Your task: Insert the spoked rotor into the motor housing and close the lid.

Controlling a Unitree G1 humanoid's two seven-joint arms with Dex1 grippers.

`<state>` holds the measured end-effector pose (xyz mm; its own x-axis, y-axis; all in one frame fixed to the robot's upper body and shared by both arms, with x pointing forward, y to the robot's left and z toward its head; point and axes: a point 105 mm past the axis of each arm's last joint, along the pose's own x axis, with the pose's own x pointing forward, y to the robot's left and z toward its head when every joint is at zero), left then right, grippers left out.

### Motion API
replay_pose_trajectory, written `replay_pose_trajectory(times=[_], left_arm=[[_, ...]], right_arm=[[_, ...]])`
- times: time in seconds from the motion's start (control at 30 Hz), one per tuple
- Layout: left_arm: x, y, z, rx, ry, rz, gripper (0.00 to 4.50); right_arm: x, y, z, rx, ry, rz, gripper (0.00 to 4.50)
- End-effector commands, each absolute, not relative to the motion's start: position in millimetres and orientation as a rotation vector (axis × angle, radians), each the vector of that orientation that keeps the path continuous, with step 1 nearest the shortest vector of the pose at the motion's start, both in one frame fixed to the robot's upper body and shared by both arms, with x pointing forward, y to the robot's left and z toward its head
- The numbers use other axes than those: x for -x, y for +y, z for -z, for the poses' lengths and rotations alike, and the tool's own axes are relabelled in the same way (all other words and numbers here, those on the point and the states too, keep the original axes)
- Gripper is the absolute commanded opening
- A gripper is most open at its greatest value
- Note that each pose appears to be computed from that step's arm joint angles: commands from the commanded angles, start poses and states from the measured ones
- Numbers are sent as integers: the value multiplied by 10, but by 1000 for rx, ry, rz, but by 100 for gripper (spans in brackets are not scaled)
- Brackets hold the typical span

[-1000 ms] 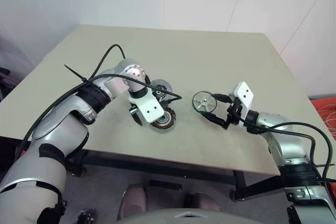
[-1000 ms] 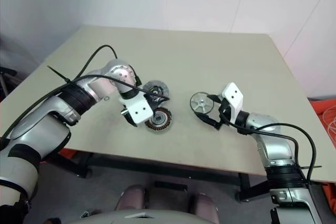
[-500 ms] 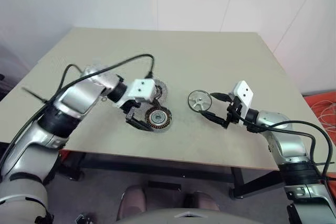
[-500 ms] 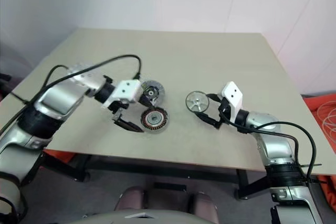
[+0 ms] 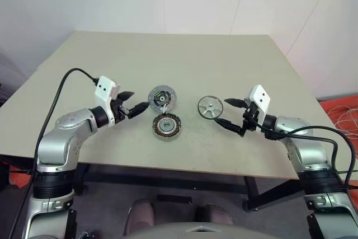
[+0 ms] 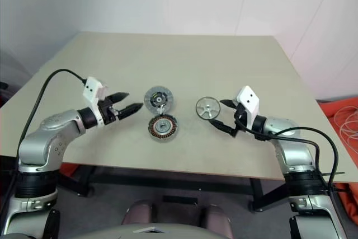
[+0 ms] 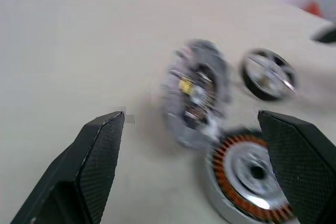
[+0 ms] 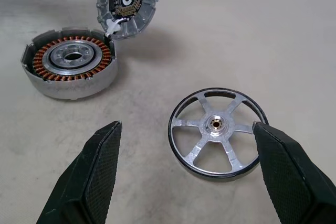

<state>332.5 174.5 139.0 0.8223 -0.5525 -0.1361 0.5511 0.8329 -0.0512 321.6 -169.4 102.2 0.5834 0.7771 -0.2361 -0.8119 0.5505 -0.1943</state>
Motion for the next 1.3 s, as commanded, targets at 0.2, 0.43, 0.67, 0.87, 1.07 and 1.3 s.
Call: replay_pose_trajectory(times=[0.2, 0.43, 0.67, 0.87, 1.07, 1.3], left_arm=[[-3634, 2553, -1194, -115, 75, 59, 430], [-3769, 2678, -989, -46, 144, -100, 430], [-3811, 2576, -777, -20, 219, -61, 430], [-3754, 2591, -645, 6, 271, -73, 430], [-3698, 2629, -547, 14, 323, -95, 430], [-3633, 2593, -411, 54, 384, -84, 392]], right_arm=[[-3259, -1695, -1177, 329, 69, -945, 450], [-3248, -1690, -1183, 329, 65, -939, 450], [-3259, -1689, -1198, 328, 59, -933, 450], [-3257, -1693, -1193, 327, 60, -933, 450], [-3263, -1688, -1196, 327, 60, -936, 450], [-3261, -1695, -1195, 327, 63, -936, 450]])
